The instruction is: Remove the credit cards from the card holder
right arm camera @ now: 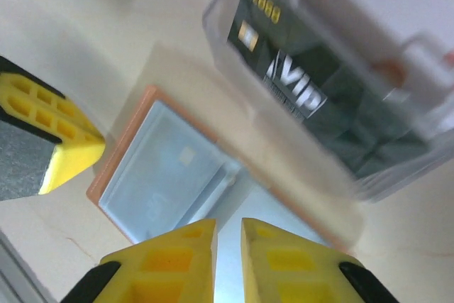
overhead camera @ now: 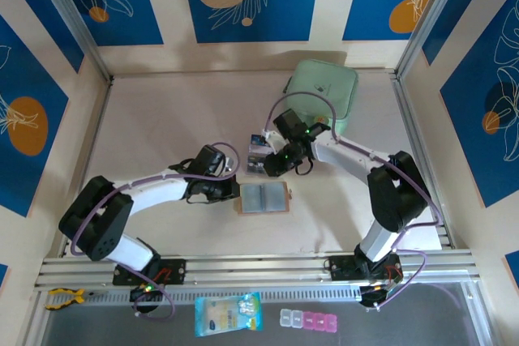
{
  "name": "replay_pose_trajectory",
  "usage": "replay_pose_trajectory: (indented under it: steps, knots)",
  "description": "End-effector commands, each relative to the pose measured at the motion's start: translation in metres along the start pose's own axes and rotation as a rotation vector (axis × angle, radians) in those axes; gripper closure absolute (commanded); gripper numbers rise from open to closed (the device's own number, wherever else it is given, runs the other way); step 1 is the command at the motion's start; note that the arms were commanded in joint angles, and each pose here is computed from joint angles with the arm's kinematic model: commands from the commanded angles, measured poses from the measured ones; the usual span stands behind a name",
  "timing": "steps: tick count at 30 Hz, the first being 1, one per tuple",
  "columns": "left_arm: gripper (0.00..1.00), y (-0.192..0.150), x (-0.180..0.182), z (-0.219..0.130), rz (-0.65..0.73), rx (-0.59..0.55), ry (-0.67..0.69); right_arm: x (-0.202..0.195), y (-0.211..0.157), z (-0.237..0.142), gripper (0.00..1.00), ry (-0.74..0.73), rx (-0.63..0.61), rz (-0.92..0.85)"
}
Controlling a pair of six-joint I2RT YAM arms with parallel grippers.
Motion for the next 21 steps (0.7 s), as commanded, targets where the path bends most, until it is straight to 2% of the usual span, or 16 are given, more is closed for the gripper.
replay_pose_trajectory:
  steps: [1,11,21]
  knots:
    - [0.99,-0.003,-0.002,0.005,-0.003,0.023,-0.021,0.001,0.000,0.006,0.84,0.042,-0.060,0.122]
    - [0.99,-0.005,0.000,0.006,0.003,0.044,-0.007,-0.023,-0.010,0.037,0.84,-0.044,-0.084,0.198]
    - [0.99,-0.006,0.001,0.007,0.000,0.048,-0.005,-0.038,0.000,0.044,0.85,-0.125,-0.137,0.205]
Point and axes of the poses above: each hand's point on the last joint's axis, 136 mm out from that joint toward the fingers, its own z axis out along the fingers, its own x axis along the line the jaws close on, y = z × x, the point moved 7 cm from there along -z, back along the fingers, and after that the axes turned 3 degrees about z, right-handed, at the moved point
